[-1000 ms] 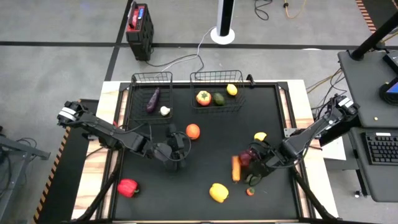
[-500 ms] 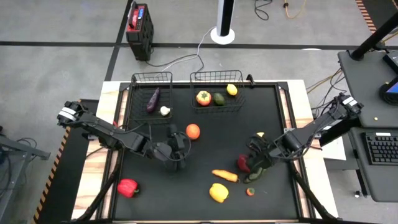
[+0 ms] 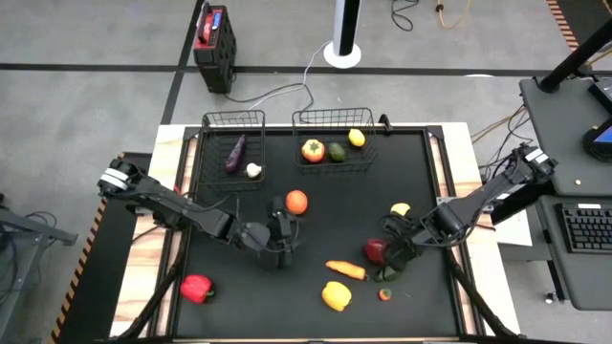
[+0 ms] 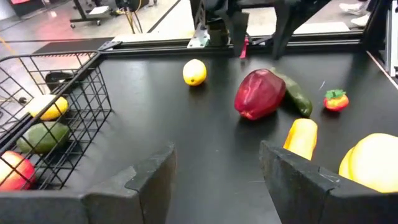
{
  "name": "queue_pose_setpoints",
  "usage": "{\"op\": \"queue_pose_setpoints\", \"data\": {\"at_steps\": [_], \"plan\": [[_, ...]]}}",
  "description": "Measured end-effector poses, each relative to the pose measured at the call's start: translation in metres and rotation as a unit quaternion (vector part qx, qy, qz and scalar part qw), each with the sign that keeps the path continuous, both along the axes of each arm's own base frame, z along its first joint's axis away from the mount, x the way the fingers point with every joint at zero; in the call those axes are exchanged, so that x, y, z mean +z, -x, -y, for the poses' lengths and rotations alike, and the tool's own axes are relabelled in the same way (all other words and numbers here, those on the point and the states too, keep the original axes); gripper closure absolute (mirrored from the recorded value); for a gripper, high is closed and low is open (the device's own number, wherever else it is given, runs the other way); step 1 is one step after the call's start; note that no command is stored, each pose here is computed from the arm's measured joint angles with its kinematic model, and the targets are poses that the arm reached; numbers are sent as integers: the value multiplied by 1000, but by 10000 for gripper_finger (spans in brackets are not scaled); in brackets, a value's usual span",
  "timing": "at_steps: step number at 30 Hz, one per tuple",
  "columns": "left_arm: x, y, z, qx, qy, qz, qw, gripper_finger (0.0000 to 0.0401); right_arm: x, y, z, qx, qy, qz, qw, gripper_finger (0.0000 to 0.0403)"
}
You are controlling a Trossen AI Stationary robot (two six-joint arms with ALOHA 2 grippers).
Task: Sort produce into baskets
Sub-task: Put the red apple into the right black wire basket
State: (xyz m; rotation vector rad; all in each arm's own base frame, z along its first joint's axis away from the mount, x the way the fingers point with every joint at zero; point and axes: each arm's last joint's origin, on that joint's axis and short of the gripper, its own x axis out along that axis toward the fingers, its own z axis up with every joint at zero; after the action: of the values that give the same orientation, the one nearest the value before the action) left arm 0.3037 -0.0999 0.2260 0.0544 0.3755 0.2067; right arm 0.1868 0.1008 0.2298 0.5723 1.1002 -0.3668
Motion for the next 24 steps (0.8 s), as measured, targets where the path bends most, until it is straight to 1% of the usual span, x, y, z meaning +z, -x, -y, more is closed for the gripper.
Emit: {"op": "queue_pose_setpoints", "data": {"at_steps": [3,6,8,11,15,18,20,24], "plan": [[0,-1,0,0,0,3,1000,189,-5,-3,-1,16,11,-14,1000,54],[1,-1,0,2,-6,6,1000,189,-12,-9,1,17,-1,-39,999,43],[2,-1,0,0,-10,12,1000,189,-15,-13,4,11,-12,-56,998,42],[3,-2,-1,-1,-16,15,1000,189,-13,-24,7,10,-26,-65,998,42],[4,-2,-1,-2,-19,15,1000,189,-7,-36,10,17,-14,-75,997,42],[3,-2,-1,-2,-19,15,1000,189,-5,-42,12,19,1,-105,994,42],[3,-2,-1,-3,-21,14,1000,189,-6,-46,12,31,-2,-130,991,42],[3,-2,-1,-6,-30,12,999,189,-10,-62,7,64,-31,-152,986,42]]}}
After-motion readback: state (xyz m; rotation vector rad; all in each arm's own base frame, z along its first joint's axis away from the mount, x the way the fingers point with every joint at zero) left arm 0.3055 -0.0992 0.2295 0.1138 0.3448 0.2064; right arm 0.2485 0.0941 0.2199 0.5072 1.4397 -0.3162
